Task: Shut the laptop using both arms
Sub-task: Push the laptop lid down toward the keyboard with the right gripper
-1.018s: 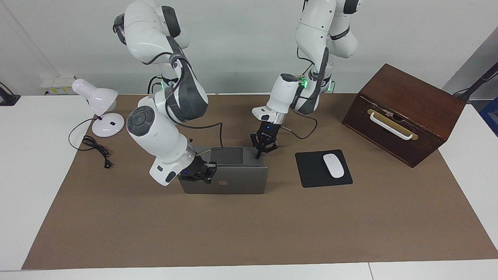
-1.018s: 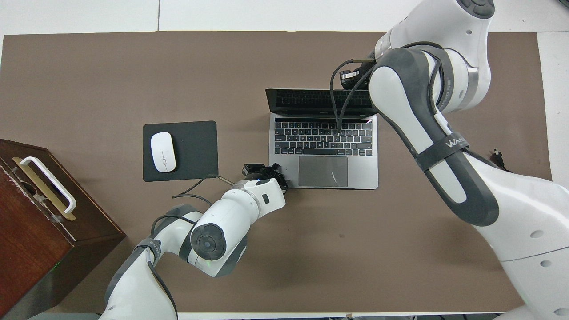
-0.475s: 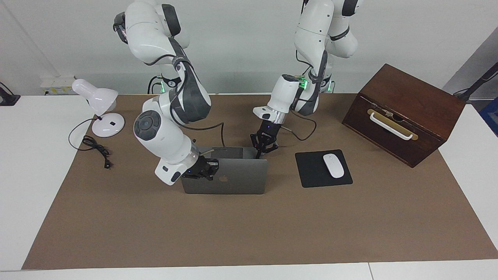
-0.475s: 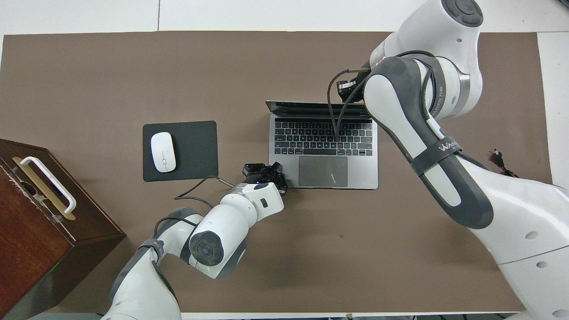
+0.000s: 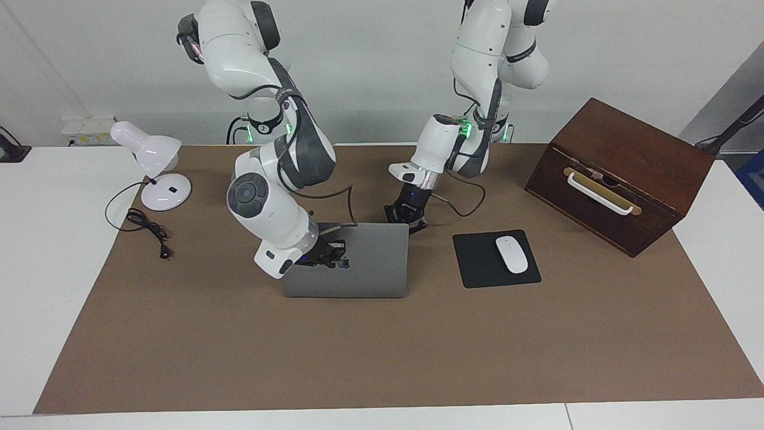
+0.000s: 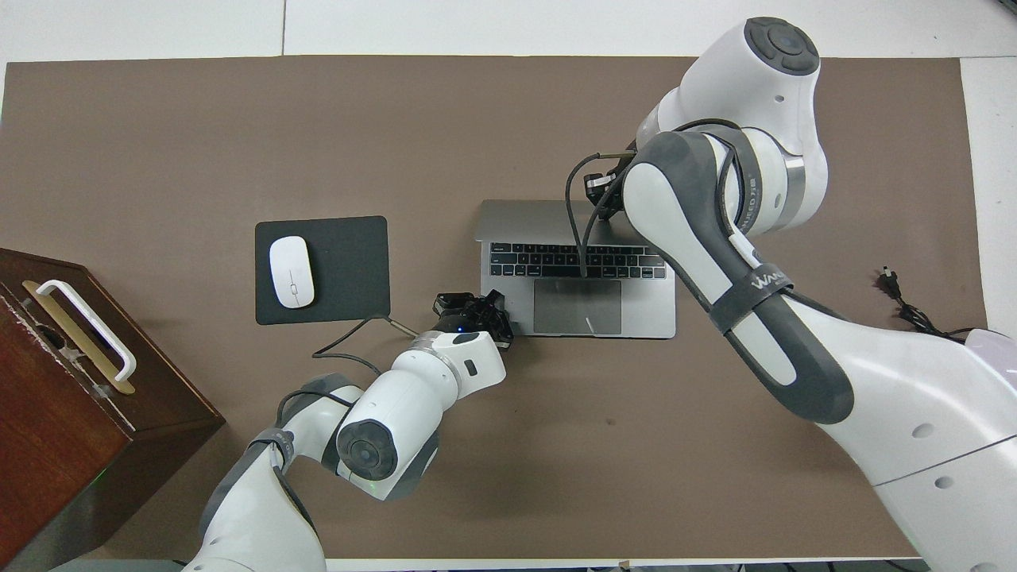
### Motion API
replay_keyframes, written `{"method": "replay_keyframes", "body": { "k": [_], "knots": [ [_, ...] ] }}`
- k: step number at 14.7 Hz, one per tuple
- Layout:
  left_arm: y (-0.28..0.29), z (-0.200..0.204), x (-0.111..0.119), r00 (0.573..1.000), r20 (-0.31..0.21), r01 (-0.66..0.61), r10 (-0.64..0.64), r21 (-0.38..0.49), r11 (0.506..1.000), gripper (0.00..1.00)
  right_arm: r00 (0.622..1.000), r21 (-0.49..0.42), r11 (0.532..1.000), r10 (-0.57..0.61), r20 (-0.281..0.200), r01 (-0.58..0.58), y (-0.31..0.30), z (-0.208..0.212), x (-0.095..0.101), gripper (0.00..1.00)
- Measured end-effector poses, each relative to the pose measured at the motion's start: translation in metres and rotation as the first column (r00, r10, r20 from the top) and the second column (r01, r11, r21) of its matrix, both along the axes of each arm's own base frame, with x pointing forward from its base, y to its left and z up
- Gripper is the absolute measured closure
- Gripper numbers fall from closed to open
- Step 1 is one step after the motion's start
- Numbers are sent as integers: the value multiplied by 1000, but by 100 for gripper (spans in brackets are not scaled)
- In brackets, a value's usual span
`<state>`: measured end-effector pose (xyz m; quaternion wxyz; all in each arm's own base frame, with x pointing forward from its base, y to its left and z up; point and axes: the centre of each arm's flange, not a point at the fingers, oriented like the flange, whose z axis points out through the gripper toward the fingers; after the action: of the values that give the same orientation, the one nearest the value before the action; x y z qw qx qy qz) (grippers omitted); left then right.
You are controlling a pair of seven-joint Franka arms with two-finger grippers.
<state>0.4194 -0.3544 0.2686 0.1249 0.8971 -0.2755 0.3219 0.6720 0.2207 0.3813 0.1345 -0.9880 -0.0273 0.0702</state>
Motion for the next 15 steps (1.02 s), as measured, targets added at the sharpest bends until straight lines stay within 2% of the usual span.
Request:
{"method": "replay_keyframes", "body": {
  "k": [6,15],
  "knots": [
    [0,0,0,1000,8,13,-13,7,1000,99,1000,-13,1000,-17,-22,17,1,-26,-9,99],
    [0,-1,-1,1000,15,22,-23,13,1000,99,999,-20,1000,-23,-24,23,1,-44,-16,99]
  ]
}}
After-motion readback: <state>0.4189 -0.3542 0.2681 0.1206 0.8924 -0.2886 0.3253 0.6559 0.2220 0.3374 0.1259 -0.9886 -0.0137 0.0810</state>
